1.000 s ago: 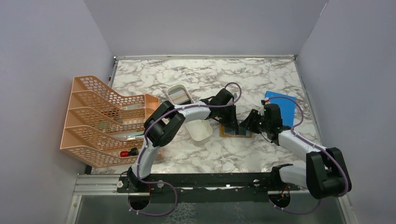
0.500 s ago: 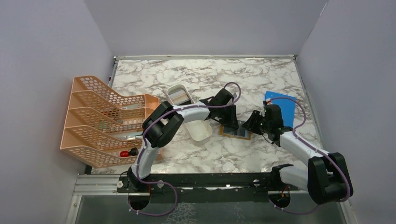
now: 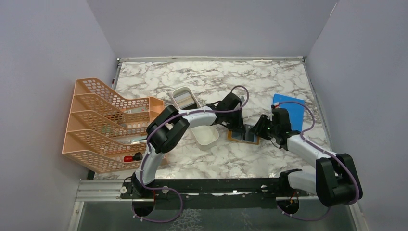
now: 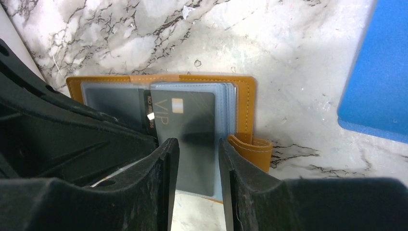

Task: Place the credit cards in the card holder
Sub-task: Insert the credit card into the card holder.

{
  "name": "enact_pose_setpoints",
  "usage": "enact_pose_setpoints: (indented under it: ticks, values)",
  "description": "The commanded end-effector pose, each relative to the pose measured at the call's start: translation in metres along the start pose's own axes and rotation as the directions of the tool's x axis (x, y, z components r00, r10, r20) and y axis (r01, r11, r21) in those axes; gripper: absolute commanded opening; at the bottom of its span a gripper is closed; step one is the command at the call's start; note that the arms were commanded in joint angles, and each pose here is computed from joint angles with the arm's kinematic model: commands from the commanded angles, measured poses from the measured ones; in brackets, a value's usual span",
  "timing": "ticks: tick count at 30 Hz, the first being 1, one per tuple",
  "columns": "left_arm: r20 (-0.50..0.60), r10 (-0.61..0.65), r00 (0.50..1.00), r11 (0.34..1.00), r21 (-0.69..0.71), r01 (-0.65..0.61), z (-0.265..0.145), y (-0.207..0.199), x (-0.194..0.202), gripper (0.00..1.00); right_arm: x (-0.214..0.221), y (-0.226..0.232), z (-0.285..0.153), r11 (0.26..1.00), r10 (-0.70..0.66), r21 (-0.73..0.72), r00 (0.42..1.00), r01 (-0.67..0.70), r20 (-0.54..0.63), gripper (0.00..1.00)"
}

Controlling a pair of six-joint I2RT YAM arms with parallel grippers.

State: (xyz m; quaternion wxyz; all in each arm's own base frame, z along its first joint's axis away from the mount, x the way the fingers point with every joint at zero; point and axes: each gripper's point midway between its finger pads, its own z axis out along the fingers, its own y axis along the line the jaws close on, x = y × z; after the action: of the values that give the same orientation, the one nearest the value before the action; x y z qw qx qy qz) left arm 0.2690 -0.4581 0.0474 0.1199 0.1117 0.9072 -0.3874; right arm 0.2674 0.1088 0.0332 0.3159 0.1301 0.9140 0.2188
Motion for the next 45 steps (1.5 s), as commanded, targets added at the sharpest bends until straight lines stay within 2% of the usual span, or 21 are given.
enact_pose_setpoints:
  ticks: [1,8,13,16,22,31,37,45]
  values:
    - [0.010,0.022,1.000,0.998,0.051,-0.023,0.004,-0.022,0.003,0.00,0.010,-0.003,0.006,1.000,0.020,-0.006,0.999,-0.021,-0.029,0.40]
    - [0.007,0.014,1.000,0.998,0.062,-0.015,0.005,-0.025,0.005,0.00,0.006,0.001,0.005,1.000,0.020,-0.024,1.000,-0.020,-0.007,0.41]
    - [0.012,0.010,1.000,1.000,0.002,-0.010,0.003,-0.011,0.004,0.03,0.003,0.005,0.004,0.999,0.020,-0.035,1.000,-0.020,-0.006,0.41]
    - [0.009,0.015,1.000,1.000,-0.007,-0.015,0.003,-0.006,0.005,0.00,0.001,0.005,0.000,1.000,0.014,-0.023,1.000,-0.014,-0.006,0.43]
    - [-0.002,-0.003,1.000,0.999,-0.036,0.003,0.006,0.013,0.007,0.00,-0.001,0.003,-0.008,1.000,0.006,-0.010,1.000,-0.006,0.015,0.48]
    - [-0.018,-0.017,1.000,0.999,-0.043,0.016,0.010,0.024,0.015,0.00,0.003,0.002,-0.006,1.000,0.025,-0.003,1.000,-0.025,-0.006,0.50]
    - [-0.022,-0.014,1.000,1.000,-0.021,0.013,0.011,0.022,0.016,0.00,0.004,0.010,-0.005,0.998,0.035,-0.051,0.999,-0.036,-0.011,0.50]
    - [-0.030,-0.006,1.000,1.000,-0.017,0.006,0.013,0.023,0.018,0.00,0.006,-0.007,0.001,0.998,0.051,0.043,0.999,-0.050,-0.020,0.50]
